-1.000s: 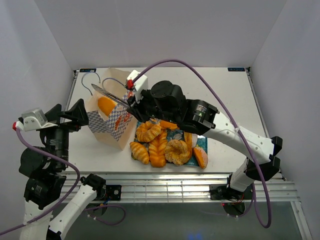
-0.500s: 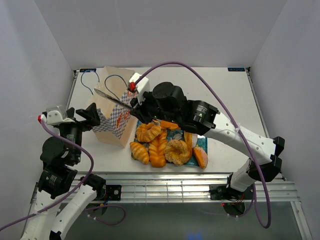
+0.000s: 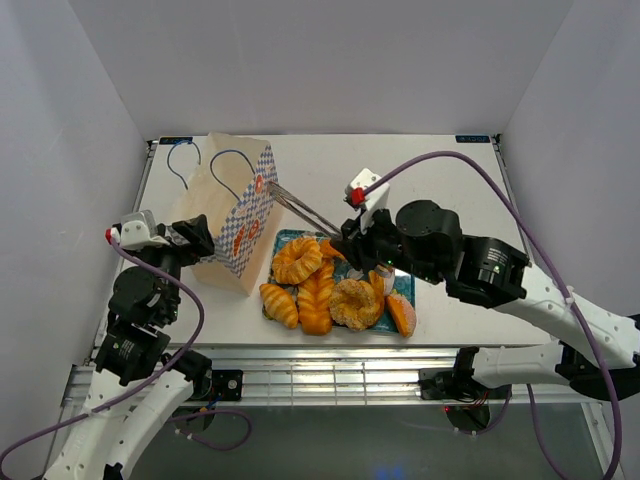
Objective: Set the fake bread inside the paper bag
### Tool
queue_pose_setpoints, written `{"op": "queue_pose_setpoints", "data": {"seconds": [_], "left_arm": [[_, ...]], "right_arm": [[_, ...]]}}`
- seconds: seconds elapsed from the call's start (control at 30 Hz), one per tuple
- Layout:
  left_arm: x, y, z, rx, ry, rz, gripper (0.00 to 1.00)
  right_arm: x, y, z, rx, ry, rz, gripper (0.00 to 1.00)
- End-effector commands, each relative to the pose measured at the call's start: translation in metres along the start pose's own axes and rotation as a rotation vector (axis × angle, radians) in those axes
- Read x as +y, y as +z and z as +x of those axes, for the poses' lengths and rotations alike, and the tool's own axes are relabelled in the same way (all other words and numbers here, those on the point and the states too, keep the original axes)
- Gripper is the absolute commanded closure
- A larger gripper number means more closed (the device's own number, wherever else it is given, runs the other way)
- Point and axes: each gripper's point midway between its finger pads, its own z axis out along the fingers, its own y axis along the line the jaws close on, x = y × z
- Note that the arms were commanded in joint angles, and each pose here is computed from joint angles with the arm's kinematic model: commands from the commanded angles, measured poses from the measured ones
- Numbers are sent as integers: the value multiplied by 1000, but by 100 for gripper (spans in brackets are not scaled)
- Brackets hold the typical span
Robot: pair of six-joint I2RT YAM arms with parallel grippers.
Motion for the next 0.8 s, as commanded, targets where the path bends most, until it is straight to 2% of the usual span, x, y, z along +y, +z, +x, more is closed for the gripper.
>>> {"op": "queue_pose_setpoints", "data": {"seconds": [0.0, 0.2, 0.43, 0.6, 0.77], "left_arm": [[-2, -2, 2, -8, -16, 19, 2], [-3, -7, 8, -16, -19, 50, 2], [-6, -9, 13, -3, -18, 71, 2], [-7, -8, 14, 5, -16, 74, 2], [-6, -9, 14, 5, -19, 72, 2]], "right_arm": [[-24, -20, 15, 2, 56, 116, 65], [-34, -33, 69, 106, 72, 171, 55], [-38, -39, 112, 258, 67, 202, 51], [-28, -34, 132, 347, 51, 158, 47], [-21, -18, 137, 317, 186, 187, 39]]}}
